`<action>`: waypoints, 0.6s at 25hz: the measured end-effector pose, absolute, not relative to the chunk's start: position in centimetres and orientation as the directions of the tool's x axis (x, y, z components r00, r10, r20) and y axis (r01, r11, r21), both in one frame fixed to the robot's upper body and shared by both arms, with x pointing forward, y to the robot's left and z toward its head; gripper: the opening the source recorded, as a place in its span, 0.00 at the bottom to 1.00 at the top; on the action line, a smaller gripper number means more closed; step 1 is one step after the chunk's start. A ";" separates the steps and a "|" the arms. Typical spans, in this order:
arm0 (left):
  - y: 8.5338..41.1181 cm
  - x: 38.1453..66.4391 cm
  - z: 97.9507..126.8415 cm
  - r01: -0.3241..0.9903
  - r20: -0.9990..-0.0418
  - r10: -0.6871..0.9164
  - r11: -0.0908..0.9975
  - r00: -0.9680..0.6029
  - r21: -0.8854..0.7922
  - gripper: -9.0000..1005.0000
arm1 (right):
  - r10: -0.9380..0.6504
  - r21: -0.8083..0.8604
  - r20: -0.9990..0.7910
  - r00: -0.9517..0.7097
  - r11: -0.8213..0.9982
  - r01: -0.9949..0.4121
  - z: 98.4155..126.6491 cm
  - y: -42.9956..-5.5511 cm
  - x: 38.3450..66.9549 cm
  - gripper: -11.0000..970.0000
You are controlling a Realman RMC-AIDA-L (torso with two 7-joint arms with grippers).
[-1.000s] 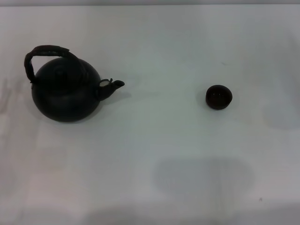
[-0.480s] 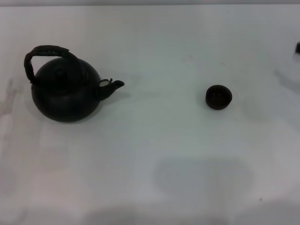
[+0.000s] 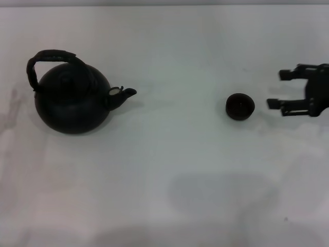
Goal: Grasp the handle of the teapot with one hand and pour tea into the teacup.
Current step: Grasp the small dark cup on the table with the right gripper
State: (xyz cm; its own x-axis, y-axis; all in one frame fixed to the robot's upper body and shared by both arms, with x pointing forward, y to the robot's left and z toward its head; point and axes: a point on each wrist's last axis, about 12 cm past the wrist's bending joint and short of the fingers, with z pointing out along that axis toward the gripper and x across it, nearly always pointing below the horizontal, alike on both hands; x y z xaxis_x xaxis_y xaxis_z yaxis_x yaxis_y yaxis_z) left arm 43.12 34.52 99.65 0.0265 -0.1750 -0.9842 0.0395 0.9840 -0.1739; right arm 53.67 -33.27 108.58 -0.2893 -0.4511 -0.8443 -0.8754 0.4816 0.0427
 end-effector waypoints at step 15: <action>34.6 42.4 99.4 0.037 -0.984 -0.177 0.984 0.016 -0.177 0.71 | -0.561 0.021 -0.795 -0.232 0.357 -0.934 107.8 -28.7 55.3 0.81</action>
